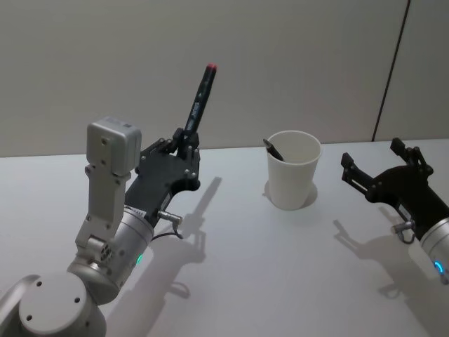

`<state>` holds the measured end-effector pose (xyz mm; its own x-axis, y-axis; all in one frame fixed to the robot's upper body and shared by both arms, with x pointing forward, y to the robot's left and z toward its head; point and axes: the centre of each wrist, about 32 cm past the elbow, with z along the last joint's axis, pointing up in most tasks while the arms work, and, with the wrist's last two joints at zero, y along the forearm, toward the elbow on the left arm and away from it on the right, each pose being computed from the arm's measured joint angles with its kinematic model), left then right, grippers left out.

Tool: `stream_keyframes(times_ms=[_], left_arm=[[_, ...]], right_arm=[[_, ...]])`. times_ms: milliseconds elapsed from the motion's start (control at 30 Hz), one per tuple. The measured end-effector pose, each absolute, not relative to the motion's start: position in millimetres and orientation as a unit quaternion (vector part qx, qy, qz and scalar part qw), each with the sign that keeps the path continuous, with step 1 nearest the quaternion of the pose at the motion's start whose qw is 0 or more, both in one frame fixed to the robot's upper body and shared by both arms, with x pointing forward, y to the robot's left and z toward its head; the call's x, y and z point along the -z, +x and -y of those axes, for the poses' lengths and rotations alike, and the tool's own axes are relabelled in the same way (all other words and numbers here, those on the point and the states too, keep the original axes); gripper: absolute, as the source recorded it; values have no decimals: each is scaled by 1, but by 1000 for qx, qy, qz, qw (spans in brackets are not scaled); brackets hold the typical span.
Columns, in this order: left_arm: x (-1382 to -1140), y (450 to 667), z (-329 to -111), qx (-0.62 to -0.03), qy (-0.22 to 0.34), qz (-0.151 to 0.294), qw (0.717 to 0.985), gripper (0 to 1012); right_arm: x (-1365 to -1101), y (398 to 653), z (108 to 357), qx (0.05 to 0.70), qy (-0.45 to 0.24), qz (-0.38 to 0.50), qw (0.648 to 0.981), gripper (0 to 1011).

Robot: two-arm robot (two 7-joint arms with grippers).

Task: Place the pen into the pen holder.

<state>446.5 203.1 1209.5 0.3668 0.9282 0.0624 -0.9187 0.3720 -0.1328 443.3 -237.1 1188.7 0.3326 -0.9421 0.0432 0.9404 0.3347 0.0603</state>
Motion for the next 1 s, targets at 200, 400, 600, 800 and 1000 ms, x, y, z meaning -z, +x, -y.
stream_keyframes(times_ms=[200, 400, 600, 800, 1000], left_arm=[[-1210, 450, -206, -523, -57, 79, 847, 179], [-1210, 455, -207, -482, -70, 90, 868, 179], [-1209, 459, -208, -441, -74, 96, 889, 178], [-1207, 465, -207, -395, -70, 101, 911, 178], [-1205, 469, -203, -360, -64, 103, 925, 179]], right_arm=[[-1189, 443, 237, 577, 12, 35, 816, 1001], [-1189, 443, 237, 577, 12, 35, 816, 1001], [-1189, 443, 237, 577, 12, 35, 816, 1001], [-1189, 443, 237, 577, 12, 35, 816, 1001], [-1189, 443, 237, 577, 12, 35, 816, 1001]])
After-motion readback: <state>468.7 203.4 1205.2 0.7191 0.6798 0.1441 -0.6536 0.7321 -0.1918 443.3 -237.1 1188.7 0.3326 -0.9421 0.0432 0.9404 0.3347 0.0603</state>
